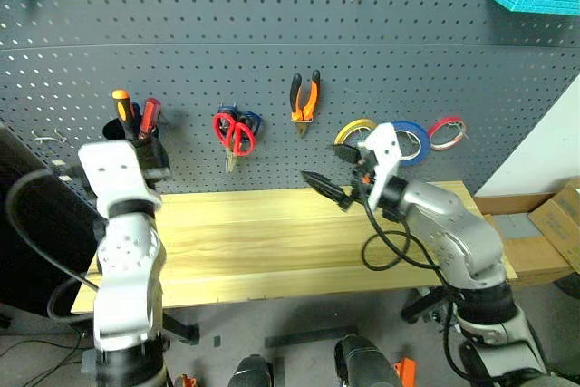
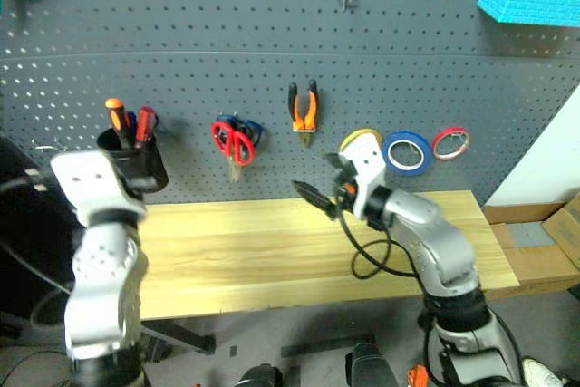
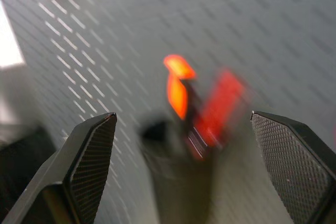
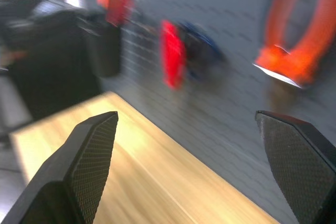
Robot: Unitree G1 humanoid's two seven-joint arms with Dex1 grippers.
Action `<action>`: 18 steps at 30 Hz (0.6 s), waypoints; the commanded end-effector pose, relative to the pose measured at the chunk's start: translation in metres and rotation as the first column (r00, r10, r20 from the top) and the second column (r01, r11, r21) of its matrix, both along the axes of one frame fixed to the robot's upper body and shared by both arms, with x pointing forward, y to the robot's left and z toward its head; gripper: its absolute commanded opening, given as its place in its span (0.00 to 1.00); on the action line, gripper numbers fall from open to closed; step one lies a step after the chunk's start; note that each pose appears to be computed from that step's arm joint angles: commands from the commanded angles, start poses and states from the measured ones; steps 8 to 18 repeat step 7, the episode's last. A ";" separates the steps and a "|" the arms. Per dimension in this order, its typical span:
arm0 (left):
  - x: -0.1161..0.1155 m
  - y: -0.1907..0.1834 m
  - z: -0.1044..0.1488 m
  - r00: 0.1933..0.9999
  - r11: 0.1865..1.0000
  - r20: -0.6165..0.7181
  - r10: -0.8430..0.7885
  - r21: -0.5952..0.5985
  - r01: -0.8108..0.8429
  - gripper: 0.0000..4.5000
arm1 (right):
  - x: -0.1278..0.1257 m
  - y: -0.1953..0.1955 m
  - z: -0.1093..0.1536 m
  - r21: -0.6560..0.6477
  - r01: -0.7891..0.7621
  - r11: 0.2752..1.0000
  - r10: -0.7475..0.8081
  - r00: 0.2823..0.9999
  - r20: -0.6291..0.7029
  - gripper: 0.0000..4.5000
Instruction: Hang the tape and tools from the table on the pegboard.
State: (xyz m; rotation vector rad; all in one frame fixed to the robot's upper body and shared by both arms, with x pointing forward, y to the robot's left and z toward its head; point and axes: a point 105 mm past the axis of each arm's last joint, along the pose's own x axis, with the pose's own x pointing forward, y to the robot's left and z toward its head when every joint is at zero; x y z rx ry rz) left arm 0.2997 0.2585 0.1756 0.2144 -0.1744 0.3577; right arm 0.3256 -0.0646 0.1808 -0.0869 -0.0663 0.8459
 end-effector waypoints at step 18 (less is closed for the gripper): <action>-0.023 0.009 -0.093 0.972 0.978 -0.221 -0.077 -0.208 0.030 0.97 | 0.022 -0.111 -0.085 -0.111 0.496 0.861 -0.495 0.868 0.036 1.00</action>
